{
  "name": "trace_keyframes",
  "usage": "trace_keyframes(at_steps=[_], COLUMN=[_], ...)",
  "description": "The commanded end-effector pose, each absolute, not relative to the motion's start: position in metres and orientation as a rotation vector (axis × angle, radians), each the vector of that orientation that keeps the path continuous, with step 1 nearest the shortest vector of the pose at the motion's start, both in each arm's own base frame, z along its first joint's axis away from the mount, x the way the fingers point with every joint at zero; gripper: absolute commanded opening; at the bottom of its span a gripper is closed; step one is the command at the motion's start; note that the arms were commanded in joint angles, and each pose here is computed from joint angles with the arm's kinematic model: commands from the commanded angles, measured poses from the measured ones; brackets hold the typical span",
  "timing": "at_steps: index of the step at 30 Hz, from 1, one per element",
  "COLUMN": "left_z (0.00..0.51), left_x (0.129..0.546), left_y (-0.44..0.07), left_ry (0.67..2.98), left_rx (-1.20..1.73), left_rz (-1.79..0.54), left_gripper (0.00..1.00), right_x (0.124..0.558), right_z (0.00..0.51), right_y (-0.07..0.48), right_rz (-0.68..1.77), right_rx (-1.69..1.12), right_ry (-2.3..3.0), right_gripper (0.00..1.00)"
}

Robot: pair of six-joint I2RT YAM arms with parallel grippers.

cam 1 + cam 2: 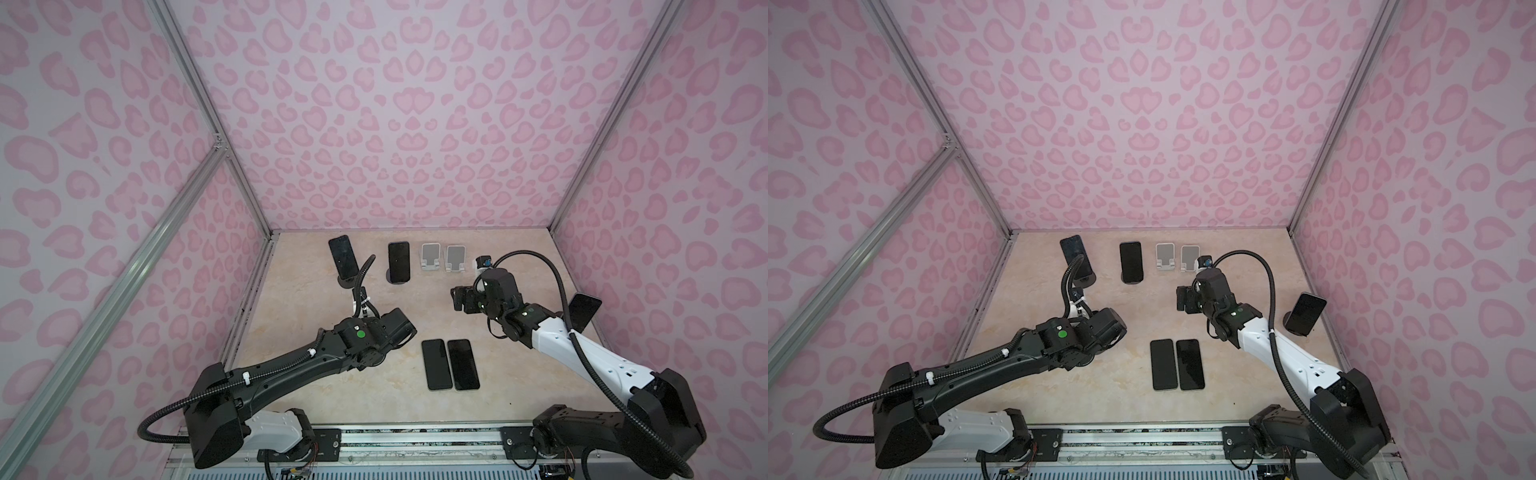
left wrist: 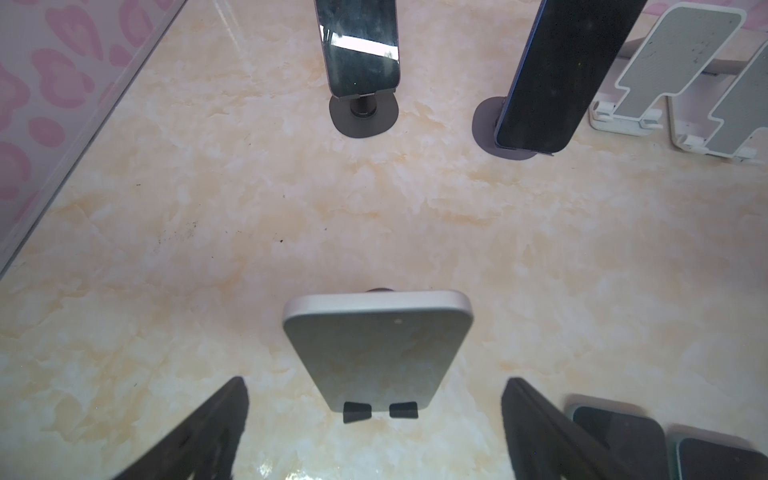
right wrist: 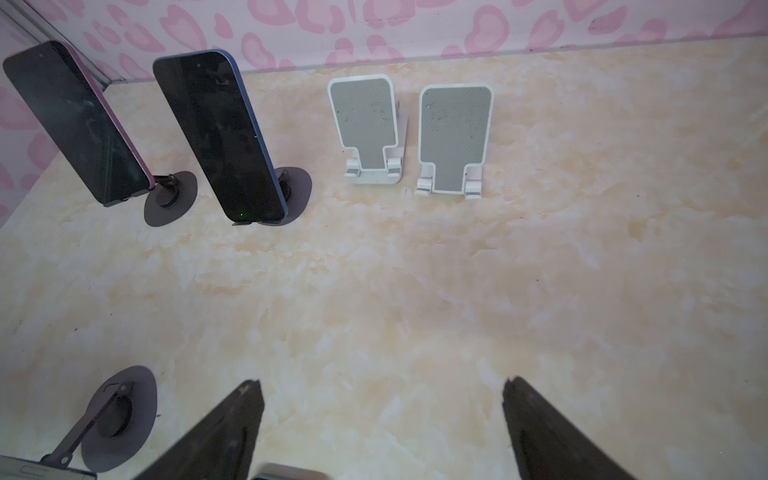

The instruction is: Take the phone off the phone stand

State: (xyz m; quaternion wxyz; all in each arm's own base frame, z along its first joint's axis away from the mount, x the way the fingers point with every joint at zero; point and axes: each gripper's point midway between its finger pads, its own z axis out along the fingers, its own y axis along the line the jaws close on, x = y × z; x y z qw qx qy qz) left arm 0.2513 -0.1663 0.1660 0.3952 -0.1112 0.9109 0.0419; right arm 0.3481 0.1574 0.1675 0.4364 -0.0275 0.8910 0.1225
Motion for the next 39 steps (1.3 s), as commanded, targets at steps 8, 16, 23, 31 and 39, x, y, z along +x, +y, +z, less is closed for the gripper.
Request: trace_keyframes(at_steps=[8,16,23,31,39], left_z=[0.149,0.138,0.126,0.125,0.125], left_x=[0.262,0.267,0.271,0.278,0.283], left_y=[-0.169,-0.175,-0.169,-0.169,-0.165], left_ry=[2.323,2.337,2.35,2.332,2.3], left_rx=[-0.264,-0.202,-0.205,-0.182,-0.207], left_rz=[0.084,0.064,0.081,0.091,0.094], left_gripper=[0.98,0.98,0.96,1.0,0.97], right_x=[0.35,0.351,0.352,0.353,0.354], right_z=[0.161,0.153,0.151,0.144,0.143], right_y=[0.147,0.148,0.148,0.149,0.148], right_rz=[0.287,0.287,0.283,0.28,0.265], right_rx=[0.017,0.019,0.019,0.014,0.015], right_ry=[2.129,2.141,2.145,2.161,2.162], right_gripper=[0.92,0.91,0.91,0.9,0.9])
